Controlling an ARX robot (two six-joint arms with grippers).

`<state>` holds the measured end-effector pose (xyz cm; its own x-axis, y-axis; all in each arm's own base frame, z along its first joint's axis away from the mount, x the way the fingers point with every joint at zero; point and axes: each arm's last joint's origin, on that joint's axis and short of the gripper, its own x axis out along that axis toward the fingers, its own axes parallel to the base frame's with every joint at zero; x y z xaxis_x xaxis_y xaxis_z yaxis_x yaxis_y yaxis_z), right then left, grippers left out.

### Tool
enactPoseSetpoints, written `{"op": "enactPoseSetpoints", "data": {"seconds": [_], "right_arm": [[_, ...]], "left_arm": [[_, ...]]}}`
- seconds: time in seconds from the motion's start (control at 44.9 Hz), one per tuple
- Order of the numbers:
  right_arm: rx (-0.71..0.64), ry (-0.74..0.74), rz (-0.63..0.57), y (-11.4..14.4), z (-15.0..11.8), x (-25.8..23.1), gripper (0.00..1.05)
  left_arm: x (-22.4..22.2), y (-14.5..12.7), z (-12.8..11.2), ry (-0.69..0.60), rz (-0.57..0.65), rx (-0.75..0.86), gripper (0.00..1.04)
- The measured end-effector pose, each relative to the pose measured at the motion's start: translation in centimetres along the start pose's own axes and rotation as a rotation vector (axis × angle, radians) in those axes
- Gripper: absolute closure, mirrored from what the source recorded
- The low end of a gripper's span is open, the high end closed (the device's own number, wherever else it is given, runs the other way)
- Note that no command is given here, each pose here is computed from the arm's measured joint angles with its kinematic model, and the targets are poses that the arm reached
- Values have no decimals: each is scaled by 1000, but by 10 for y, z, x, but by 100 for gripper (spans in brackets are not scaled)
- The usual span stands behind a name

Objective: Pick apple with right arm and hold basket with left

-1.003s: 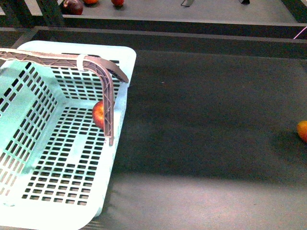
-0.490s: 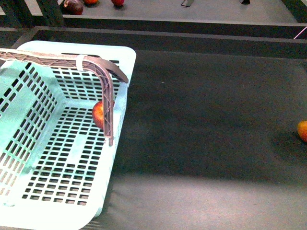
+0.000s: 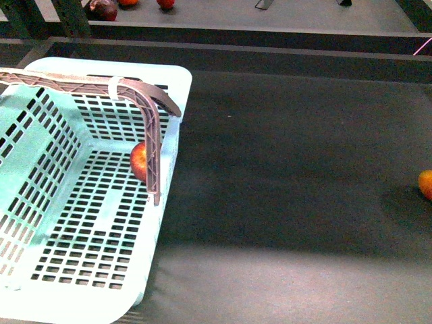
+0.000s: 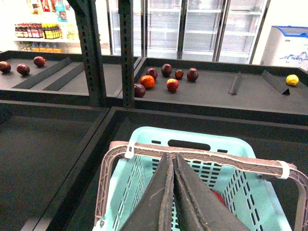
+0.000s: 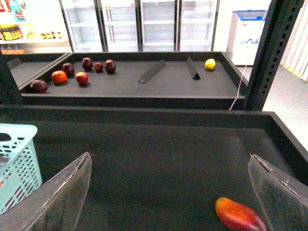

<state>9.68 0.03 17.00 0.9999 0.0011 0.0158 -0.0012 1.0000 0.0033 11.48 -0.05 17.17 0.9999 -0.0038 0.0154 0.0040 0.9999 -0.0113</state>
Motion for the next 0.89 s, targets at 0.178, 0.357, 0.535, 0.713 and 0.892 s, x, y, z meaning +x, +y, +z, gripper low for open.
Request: {"op": "enactPoseSetpoints", "data": {"seconds": [0.178, 0.357, 0.535, 0.713, 0.892], "right_arm": [[0, 0, 0, 0, 0, 0, 9], [0, 0, 0, 0, 0, 0, 9], [0, 0, 0, 0, 0, 0, 9], [0, 0, 0, 0, 0, 0, 9], [0, 0, 0, 0, 0, 0, 9]], "left_arm": [[-4, 0, 0, -1, 0, 0, 101], [-6, 0, 0, 0, 0, 0, 101], [-17, 0, -3, 7, 0, 0, 101], [-18, 0, -3, 3, 0, 0, 101], [-18, 0, -3, 4, 0, 0, 101]]}}
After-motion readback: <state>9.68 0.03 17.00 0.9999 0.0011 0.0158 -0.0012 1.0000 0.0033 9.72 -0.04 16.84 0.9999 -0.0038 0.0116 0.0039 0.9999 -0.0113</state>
